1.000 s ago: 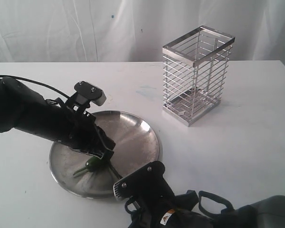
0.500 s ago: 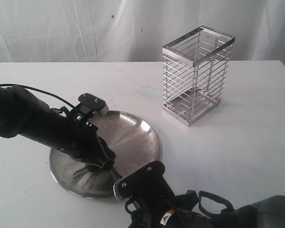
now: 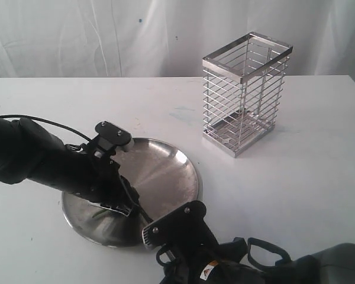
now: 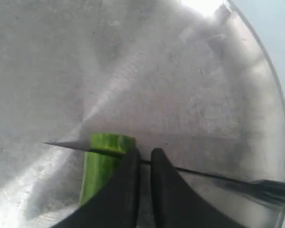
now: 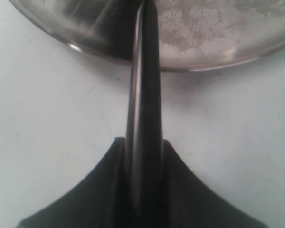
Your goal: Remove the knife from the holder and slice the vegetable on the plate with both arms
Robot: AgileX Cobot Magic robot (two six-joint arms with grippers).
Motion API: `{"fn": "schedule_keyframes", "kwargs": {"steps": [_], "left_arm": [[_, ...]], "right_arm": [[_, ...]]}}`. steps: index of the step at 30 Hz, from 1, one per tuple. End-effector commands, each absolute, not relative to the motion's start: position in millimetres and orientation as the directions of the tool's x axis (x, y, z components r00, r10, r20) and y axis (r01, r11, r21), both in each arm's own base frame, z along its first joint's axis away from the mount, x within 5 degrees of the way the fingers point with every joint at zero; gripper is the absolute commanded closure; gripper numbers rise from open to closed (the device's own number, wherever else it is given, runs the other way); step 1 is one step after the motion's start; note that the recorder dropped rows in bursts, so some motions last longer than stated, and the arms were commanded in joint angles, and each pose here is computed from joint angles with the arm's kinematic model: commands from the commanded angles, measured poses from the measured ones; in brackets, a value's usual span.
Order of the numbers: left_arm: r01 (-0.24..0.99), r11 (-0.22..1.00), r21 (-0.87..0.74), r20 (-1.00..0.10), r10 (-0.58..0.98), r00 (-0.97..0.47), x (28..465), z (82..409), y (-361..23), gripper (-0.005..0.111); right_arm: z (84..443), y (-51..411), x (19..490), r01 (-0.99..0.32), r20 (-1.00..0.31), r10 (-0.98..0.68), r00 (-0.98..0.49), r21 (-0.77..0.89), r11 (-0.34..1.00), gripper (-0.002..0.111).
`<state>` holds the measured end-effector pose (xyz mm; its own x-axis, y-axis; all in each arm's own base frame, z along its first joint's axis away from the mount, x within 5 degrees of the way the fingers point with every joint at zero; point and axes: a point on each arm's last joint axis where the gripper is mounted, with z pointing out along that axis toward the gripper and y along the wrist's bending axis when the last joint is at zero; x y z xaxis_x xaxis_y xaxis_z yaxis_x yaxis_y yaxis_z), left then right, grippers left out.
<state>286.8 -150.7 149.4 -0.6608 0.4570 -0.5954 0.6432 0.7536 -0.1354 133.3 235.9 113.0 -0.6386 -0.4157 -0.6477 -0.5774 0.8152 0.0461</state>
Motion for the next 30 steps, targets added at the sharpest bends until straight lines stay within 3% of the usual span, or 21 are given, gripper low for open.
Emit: {"fn": "schedule_keyframes", "kwargs": {"steps": [1, 6, 16, 22, 30], "left_arm": [[0.648, 0.760, -0.059, -0.649, 0.463, -0.603, 286.7, 168.9, -146.8, 0.091], [0.657, 0.752, -0.058, -0.676, 0.455, -0.580, 283.7, 181.8, -146.8, 0.091], [0.652, 0.757, -0.035, -0.618, 0.496, -0.610, 268.5, 161.1, -136.6, 0.090], [0.625, 0.780, 0.000, -0.605, 0.498, -0.621, 265.3, 154.0, -130.2, 0.081], [0.623, 0.782, 0.003, -0.603, 0.499, -0.623, 265.7, 153.0, -130.0, 0.080]], "right_arm": [[114.7, 235.8, 135.3, -0.578, -0.660, -0.416, -0.626, 0.035, 0.815, 0.108], [115.1, 236.4, 135.5, -0.579, -0.661, -0.415, -0.626, 0.037, 0.815, 0.108], [120.7, 244.9, 138.1, -0.592, -0.672, -0.412, -0.616, 0.049, 0.805, 0.108], [119.8, 243.8, 145.6, -0.574, -0.659, -0.399, -0.638, 0.062, 0.816, 0.108], [126.4, 252.4, 150.2, -0.620, -0.673, -0.434, -0.599, 0.046, 0.783, 0.108]]}}
